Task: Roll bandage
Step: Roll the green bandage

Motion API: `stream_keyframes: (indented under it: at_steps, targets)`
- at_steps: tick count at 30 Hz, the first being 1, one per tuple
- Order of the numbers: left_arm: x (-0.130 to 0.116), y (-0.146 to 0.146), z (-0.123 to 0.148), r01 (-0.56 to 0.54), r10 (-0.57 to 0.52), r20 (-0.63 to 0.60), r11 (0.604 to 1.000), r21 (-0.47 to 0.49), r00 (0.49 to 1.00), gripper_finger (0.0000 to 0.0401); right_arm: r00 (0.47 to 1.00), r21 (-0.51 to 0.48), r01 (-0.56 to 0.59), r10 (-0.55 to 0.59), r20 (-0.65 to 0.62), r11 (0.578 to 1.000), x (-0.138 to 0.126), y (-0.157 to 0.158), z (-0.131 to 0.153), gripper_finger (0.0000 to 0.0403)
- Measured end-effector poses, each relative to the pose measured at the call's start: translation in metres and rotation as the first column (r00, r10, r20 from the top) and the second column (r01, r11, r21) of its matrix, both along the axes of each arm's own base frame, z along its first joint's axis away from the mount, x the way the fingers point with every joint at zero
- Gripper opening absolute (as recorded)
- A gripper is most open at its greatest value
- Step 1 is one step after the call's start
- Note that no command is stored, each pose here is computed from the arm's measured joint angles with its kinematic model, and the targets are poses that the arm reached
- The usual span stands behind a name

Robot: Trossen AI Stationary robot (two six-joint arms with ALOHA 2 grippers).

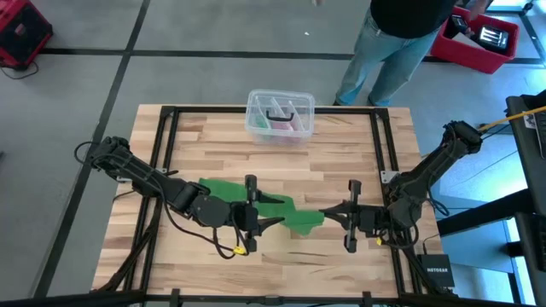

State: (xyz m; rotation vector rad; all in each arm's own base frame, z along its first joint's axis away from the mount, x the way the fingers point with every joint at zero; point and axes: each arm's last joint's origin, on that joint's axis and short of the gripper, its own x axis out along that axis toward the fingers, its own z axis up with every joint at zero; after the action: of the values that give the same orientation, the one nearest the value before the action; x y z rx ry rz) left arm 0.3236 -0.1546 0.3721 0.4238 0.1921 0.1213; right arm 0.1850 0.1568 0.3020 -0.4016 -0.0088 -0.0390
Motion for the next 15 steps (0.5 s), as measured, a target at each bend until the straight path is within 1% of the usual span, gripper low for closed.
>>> stream_keyframes:
  at_steps: [6,11,15]
  targets:
    - [0.002,0.0,-0.001,-0.003,0.003,0.002,1.0,-0.007,1.0,0.0192,0.999,0.018,-0.03,0.03,0.018,0.999,0.0,0.001,0.002,0.0]
    - [0.01,-0.002,-0.01,0.012,-0.012,-0.014,1.0,0.003,1.0,0.0192,1.0,0.027,-0.024,0.024,0.0,0.999,0.011,-0.003,-0.004,0.0]
    - [0.011,-0.003,-0.012,0.022,-0.021,-0.017,1.0,0.012,1.0,0.019,1.0,0.035,-0.02,0.02,-0.007,0.999,0.015,-0.006,-0.006,0.0]
